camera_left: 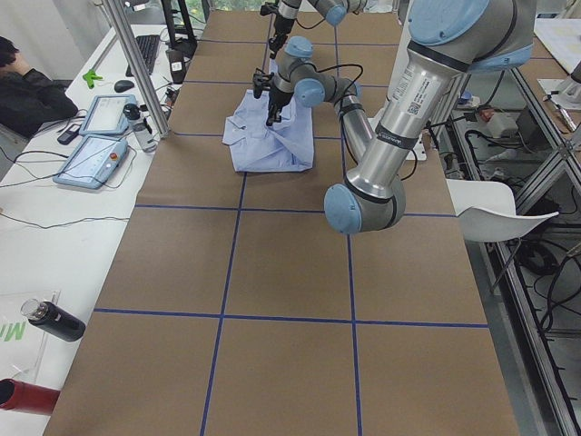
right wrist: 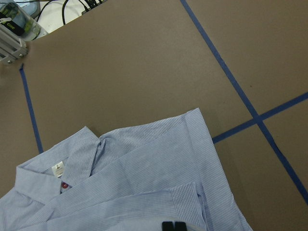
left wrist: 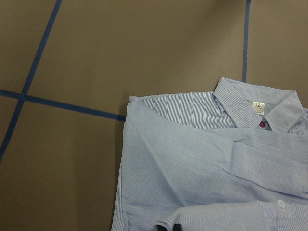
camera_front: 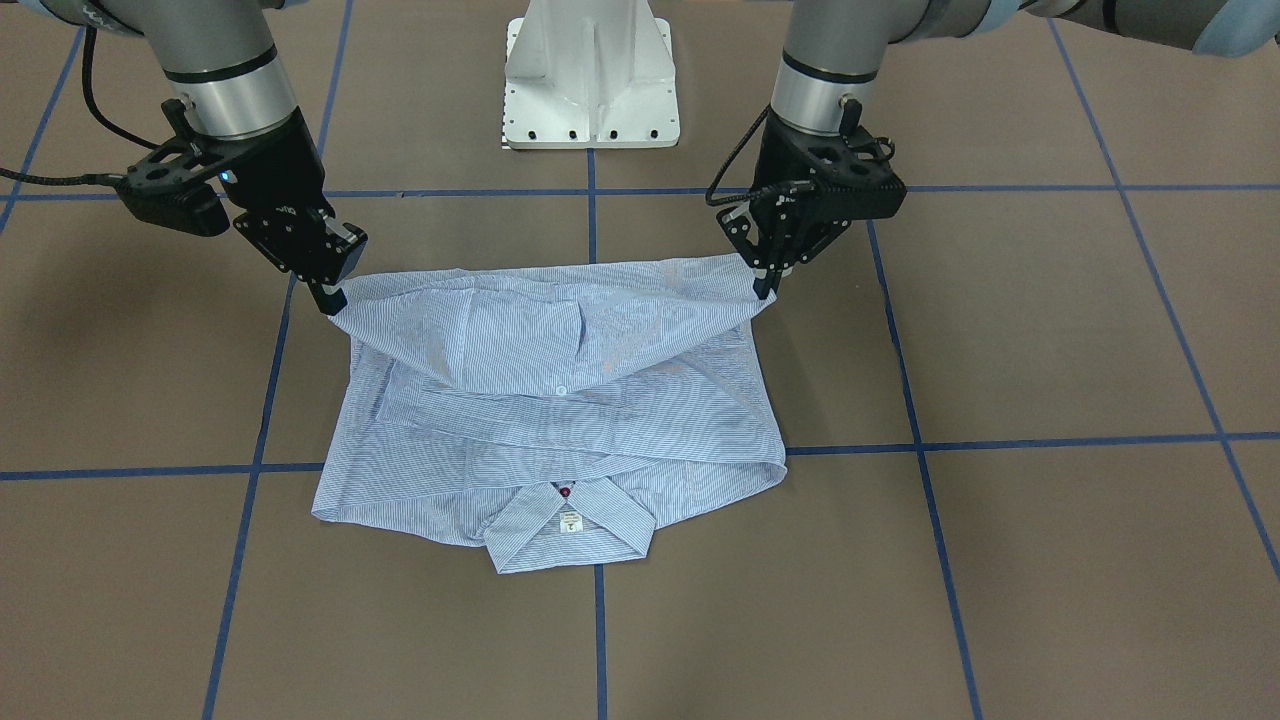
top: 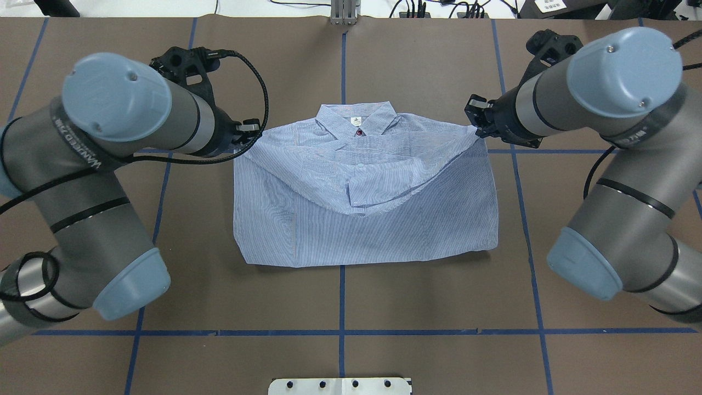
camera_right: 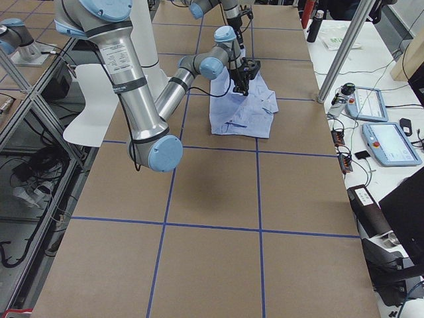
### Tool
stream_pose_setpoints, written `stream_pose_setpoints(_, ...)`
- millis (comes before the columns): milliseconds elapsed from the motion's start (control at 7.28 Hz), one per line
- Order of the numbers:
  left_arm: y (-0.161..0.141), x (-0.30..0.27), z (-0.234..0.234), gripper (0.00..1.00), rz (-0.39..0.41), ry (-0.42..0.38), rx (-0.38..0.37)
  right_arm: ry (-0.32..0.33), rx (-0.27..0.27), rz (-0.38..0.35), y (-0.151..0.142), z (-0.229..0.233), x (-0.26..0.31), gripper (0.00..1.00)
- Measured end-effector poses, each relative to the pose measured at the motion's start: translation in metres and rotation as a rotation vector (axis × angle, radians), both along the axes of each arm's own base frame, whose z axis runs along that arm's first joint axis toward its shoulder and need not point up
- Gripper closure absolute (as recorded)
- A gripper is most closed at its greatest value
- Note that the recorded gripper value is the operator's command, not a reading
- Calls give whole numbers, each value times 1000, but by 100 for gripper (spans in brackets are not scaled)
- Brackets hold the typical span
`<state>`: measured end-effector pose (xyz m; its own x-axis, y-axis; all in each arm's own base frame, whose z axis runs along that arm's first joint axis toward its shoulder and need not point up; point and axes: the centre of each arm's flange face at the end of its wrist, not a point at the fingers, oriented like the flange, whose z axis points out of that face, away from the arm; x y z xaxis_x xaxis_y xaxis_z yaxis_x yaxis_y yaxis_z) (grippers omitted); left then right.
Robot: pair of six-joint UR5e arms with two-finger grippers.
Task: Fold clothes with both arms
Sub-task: 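Lay the hem down near the collar and open both grippers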
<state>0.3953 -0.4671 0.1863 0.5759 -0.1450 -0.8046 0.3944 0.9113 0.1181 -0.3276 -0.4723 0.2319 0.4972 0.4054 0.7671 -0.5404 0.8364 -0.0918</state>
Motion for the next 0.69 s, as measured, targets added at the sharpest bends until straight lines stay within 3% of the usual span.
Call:
stream_pose_setpoints(412,-71,44,50,100,-23,-66,35,100,-27,-23,-54,41,-33,100)
stream_pose_setpoints(687,-105,84,101,100,9,-124,60,113,-17,-51,-87,98,-75,100)
